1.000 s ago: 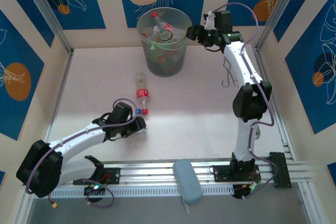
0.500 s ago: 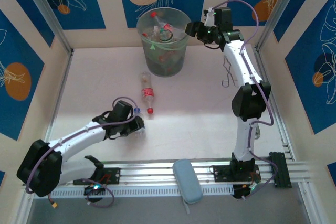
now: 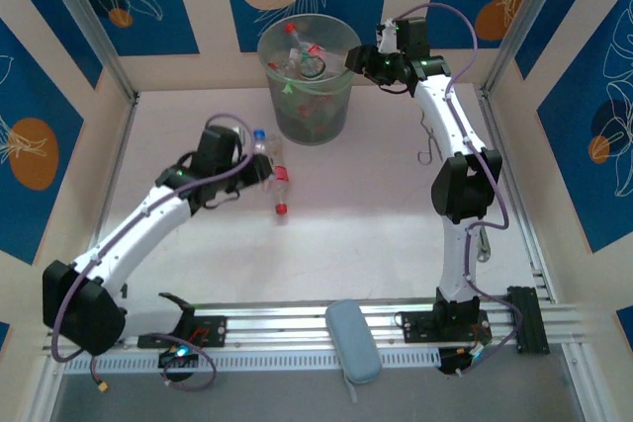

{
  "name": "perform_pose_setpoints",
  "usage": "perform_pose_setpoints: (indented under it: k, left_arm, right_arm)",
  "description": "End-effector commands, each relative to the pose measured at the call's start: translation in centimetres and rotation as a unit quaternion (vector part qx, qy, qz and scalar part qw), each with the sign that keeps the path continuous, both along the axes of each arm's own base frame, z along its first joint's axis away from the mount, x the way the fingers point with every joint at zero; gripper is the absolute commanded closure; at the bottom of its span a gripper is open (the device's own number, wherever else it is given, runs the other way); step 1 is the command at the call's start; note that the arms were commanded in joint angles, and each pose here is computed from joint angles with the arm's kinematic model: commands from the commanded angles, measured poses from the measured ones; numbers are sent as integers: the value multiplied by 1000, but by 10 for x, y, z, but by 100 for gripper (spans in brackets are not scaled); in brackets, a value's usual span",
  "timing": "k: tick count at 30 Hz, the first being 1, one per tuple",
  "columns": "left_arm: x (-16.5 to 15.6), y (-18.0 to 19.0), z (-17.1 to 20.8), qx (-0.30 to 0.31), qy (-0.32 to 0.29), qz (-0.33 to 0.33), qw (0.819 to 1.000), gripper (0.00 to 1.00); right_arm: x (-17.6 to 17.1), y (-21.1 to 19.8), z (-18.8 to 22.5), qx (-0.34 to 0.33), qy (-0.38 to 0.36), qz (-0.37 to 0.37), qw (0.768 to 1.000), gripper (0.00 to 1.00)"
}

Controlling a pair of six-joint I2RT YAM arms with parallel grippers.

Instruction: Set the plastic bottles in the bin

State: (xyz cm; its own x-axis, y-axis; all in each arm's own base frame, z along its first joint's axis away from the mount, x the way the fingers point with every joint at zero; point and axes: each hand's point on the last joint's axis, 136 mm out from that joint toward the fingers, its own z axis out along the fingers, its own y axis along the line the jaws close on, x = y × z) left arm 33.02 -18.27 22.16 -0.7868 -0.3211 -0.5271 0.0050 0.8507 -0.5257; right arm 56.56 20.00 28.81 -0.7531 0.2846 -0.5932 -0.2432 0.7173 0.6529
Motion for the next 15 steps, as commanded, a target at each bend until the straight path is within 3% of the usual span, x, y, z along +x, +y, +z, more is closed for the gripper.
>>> perform_pose_setpoints:
  k: [1,7,15]
  left_arm:
    - [36,-1,50,13,-68,-29,997,54]
    - [119,-11,139,15,-191,-38,981,53]
    - [199,-14,171,-22,-282,-5,959,53]
  right_arm:
    - [-3,10,1,6,5,16,1000,50]
    - [-6,17,-1,5,9,23,1000,53]
    - [-12,26,-1,14,14,30,999,58]
